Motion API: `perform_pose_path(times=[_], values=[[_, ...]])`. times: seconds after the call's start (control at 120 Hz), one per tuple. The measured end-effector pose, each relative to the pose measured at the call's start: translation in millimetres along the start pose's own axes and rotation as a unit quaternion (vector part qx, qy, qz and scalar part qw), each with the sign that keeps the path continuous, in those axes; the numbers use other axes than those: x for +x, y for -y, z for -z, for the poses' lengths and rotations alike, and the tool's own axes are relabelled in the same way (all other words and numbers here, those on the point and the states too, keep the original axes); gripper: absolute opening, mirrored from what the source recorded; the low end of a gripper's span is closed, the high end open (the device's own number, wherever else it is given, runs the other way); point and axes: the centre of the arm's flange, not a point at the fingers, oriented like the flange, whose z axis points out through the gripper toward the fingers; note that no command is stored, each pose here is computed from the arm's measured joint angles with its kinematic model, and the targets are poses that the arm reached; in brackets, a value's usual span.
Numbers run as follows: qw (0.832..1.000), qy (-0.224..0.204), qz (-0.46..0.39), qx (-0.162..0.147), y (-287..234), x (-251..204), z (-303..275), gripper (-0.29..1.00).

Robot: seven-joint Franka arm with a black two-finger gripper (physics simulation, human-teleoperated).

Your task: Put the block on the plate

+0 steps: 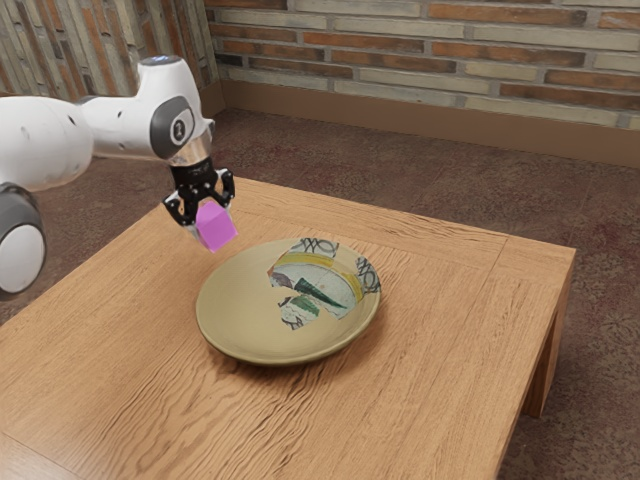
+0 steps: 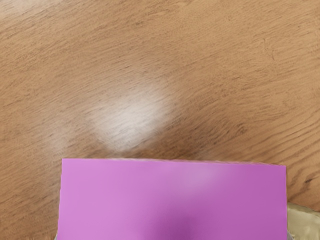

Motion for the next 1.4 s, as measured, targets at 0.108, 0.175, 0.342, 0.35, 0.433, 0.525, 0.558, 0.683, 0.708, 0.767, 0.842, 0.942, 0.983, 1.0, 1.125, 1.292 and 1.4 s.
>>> perform_pose_path(times=[0.108, 0.175, 0.342, 0.35, 0.433, 0.525, 0.558, 0.683, 0.708, 0.767, 0.842, 0.942, 0.983, 1.0, 1.125, 1.292, 1.4], values=[[0.999, 0.016, -0.037, -0.006, -15.8, -52.4, 6.8, 0.25], [0.998, 0.020, -0.056, -0.010, -25.9, -77.8, 11.6, 0.25], [0.995, 0.032, -0.089, -0.016, -45.7, -127.3, 14.2, 0.26], [0.995, 0.033, -0.089, -0.016, -46.1, -129.2, 13.5, 0.26], [0.995, 0.043, -0.093, -0.009, -46.7, -141.3, -0.6, 0.26], [0.995, 0.056, -0.087, 0.000, -40.6, -146.4, -22.4, 0.26], [0.995, 0.059, -0.086, 0.001, -40.2, -148.0, -28.1, 0.26], [0.995, 0.065, -0.081, 0.006, -40.4, -150.8, -51.5, 0.26], [0.995, 0.065, -0.080, 0.006, -40.5, -151.2, -54.5, 0.27], [0.994, 0.067, -0.082, 0.003, -42.4, -155.4, -58.0, 0.37], [0.994, 0.069, -0.084, -0.003, -44.4, -158.7, -58.3, 0.48], [0.994, 0.068, -0.084, -0.009, -45.5, -158.7, -56.9, 0.56], [0.994, 0.068, -0.084, -0.011, -45.8, -158.4, -56.0, 0.59], [0.994, 0.068, -0.084, -0.011, -45.9, -158.4, -55.7, 0.59], [0.994, 0.067, -0.082, -0.017, -45.8, -157.5, -48.3, 0.64], [0.993, 0.079, -0.081, -0.012, -38.1, -158.0, -19.9, 0.68], [0.991, 0.084, -0.107, -0.018, -31.0, -158.7, 10.9, 0.69]])
